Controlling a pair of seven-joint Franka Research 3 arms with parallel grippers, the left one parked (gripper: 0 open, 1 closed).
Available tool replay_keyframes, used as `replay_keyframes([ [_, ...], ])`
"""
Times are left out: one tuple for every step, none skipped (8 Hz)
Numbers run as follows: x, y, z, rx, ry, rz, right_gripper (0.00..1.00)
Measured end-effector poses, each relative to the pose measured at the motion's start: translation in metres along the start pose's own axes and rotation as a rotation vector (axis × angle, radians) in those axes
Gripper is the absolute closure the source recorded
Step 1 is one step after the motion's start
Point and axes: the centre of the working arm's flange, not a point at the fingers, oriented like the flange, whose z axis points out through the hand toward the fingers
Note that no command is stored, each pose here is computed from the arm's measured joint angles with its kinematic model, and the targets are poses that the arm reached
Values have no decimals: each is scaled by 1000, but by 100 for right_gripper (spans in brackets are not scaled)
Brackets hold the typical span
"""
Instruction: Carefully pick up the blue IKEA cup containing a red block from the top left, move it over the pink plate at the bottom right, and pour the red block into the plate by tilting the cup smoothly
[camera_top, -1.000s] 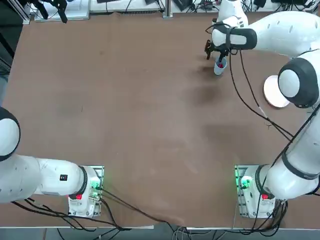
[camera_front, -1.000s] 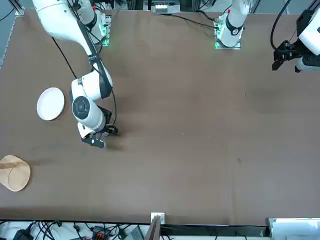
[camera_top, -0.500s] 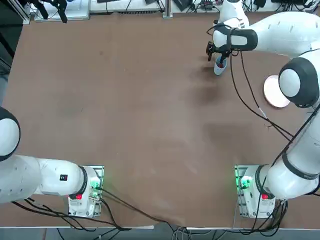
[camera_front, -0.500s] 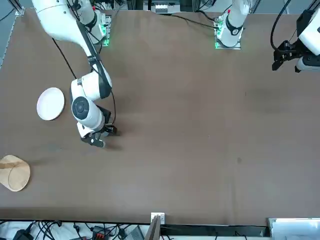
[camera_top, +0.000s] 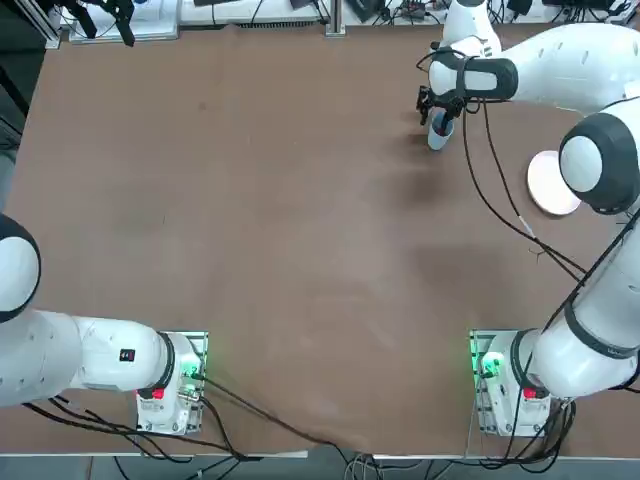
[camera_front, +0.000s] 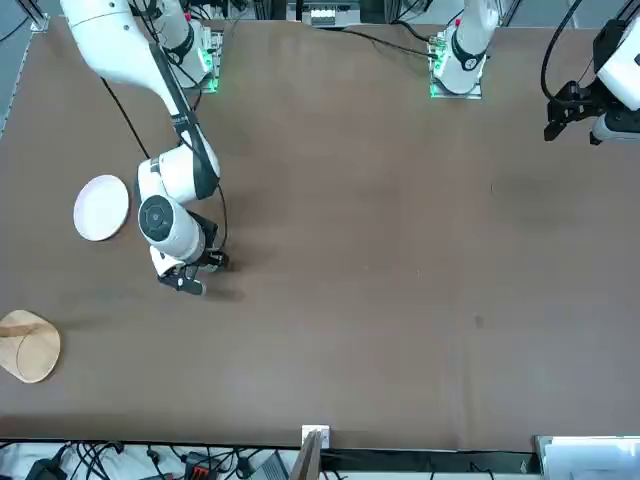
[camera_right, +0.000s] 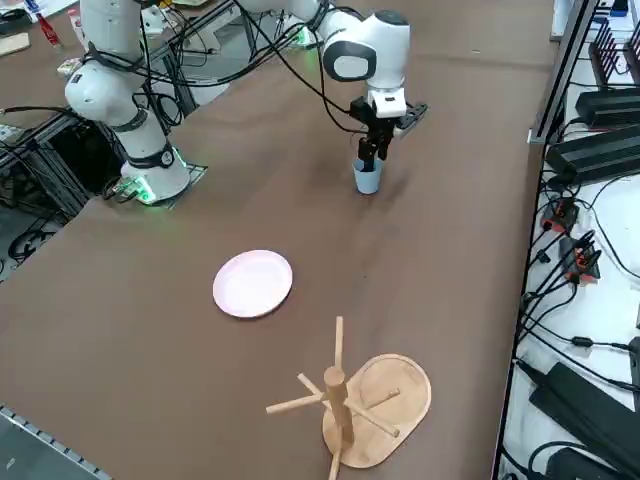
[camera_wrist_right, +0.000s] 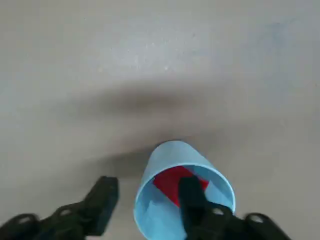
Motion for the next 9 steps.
replay_keyframes([
  [0, 0, -4, 2, 4, 2, 54],
  [0, 0, -7, 4, 7, 6, 59],
  [-2, -1, -5, 3, 5, 11, 62],
  [-3, -1, -4, 2, 2, 18, 69],
  [-3, -1, -3, 1, 0, 20, 77],
  [-3, -1, -3, 0, 1, 23, 97],
  [-2, 0, -6, 2, 3, 27, 97],
  [-2, 2, -7, 3, 2, 31, 97],
  [0, 7, -11, -1, -4, 36, 97],
])
